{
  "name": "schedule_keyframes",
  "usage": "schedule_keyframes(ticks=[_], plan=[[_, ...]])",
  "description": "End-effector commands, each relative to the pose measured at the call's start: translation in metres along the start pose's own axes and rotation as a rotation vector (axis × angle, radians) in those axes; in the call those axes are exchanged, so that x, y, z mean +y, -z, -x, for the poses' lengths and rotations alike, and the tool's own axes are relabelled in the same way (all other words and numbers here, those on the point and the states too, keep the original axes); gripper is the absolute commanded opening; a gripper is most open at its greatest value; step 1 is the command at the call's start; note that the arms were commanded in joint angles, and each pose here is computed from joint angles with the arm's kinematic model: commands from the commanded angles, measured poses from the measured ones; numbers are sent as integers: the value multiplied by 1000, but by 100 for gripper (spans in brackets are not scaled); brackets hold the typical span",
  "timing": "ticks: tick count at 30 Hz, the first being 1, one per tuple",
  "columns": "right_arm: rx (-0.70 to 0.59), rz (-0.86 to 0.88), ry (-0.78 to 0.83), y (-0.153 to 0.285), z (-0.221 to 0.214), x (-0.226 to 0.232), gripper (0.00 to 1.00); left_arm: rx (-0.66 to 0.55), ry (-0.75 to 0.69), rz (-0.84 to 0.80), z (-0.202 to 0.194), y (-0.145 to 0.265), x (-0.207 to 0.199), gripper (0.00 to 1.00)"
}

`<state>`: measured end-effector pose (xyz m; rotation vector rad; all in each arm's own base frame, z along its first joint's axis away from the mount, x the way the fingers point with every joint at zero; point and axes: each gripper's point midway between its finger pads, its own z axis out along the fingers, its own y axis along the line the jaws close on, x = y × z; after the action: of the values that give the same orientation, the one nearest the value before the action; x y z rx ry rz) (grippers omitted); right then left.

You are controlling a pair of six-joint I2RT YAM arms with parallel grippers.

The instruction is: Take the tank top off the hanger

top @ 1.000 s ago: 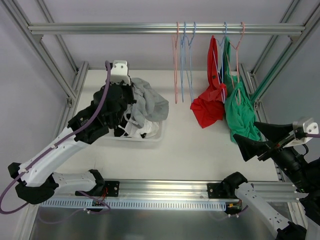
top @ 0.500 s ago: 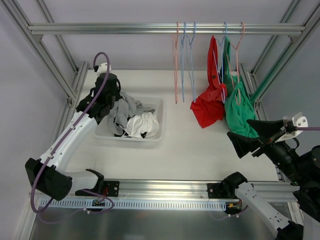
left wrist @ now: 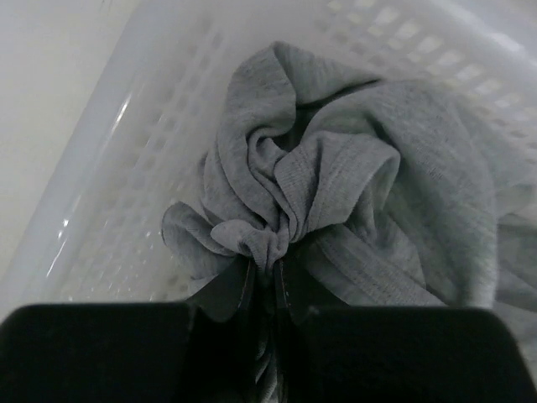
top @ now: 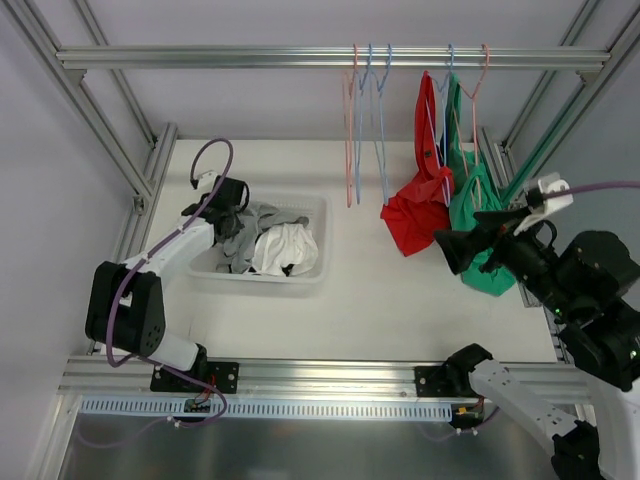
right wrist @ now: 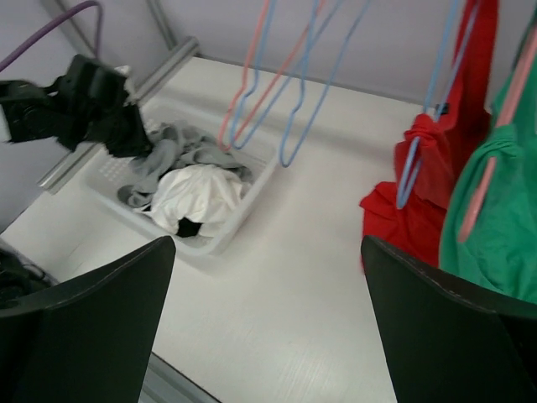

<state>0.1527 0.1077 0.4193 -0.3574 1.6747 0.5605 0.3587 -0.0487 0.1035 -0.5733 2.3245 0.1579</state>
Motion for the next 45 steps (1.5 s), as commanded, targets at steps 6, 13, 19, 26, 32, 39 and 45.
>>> schedule_keyframes(ticks=[6, 13, 19, 26, 32, 39, 45], plan=[[139, -347, 111, -92, 41, -65, 99, -65, 230, 36, -6, 30, 30, 9], [177, -524, 182, -147, 67, -113, 87, -163, 173, -182, 30, 92, 21, 97], [229, -561, 179, -186, 60, -139, 77, -252, 100, -549, 50, 182, -11, 99], [250, -568, 139, -208, 49, -151, 32, -303, 21, -730, 38, 231, -14, 99], [229, -562, 85, -214, 48, -149, 4, -303, -10, -771, 34, 246, -10, 99], [92, -465, -34, -214, 74, -124, 0, -270, -60, -869, 30, 264, -21, 99], [-33, -405, -62, -204, 106, -109, 0, -228, -76, -903, 21, 265, -29, 99]])
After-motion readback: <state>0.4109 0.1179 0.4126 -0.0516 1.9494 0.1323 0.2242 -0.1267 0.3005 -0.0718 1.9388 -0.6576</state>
